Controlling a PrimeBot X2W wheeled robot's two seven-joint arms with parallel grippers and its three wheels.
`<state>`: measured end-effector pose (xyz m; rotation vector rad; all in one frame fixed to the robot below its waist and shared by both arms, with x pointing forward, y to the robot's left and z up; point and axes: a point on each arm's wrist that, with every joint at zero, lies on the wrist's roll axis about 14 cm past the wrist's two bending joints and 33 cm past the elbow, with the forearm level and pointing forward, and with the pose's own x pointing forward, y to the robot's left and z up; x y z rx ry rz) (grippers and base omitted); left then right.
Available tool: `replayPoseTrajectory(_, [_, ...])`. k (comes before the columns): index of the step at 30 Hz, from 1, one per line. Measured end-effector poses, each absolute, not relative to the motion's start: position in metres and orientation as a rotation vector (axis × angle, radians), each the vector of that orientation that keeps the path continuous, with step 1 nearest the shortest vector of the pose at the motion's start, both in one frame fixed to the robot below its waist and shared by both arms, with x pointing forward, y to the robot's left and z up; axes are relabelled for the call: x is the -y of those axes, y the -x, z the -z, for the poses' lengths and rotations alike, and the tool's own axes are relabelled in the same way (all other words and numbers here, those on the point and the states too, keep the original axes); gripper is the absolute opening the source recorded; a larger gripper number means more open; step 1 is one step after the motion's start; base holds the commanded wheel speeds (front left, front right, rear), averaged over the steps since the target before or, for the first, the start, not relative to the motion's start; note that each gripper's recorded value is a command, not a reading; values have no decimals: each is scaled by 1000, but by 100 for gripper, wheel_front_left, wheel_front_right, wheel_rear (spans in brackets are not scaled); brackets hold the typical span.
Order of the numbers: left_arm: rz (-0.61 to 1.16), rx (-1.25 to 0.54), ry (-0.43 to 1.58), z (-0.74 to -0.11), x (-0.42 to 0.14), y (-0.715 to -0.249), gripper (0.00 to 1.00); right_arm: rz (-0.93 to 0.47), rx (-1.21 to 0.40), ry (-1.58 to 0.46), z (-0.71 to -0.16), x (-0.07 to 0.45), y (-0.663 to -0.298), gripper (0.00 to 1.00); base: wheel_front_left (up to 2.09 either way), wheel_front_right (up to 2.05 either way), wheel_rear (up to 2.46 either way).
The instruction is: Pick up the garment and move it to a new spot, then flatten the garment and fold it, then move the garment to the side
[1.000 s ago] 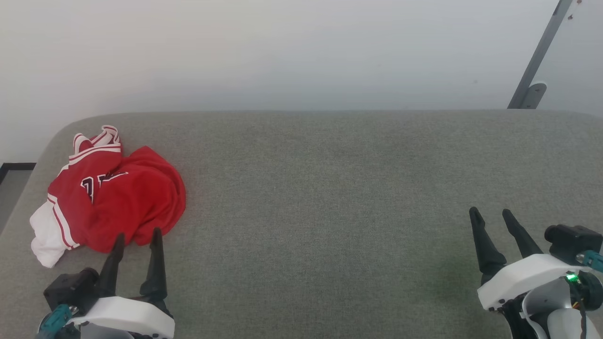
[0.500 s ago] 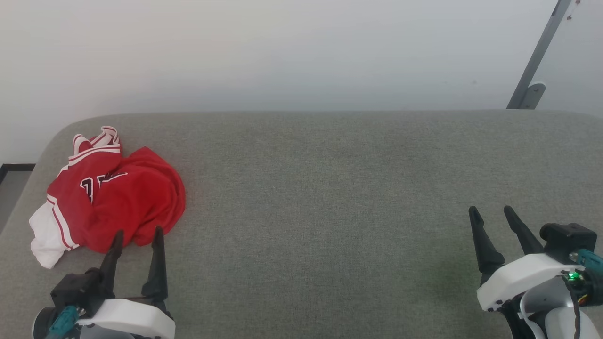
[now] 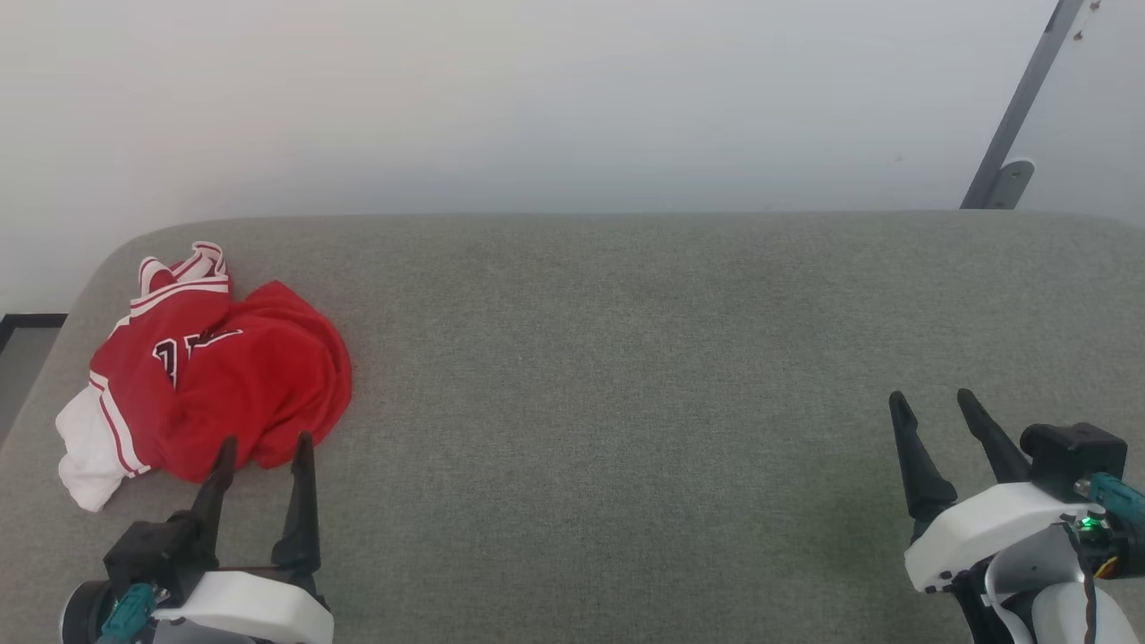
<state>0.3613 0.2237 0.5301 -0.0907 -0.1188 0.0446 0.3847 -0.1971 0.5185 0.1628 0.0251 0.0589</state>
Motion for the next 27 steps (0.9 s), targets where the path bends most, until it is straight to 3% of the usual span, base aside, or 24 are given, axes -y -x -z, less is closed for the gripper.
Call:
replayPoseTrajectory(12, [-119,114,92,-529,-243,-354,100,-106,-19,-159,-521,182,-387,100,0,0,0])
replayPoseTrajectory(27, [-401,112,103,-532,-327,-286,100,-382,-39,-150,-525,87,-404,100,0,0,0])
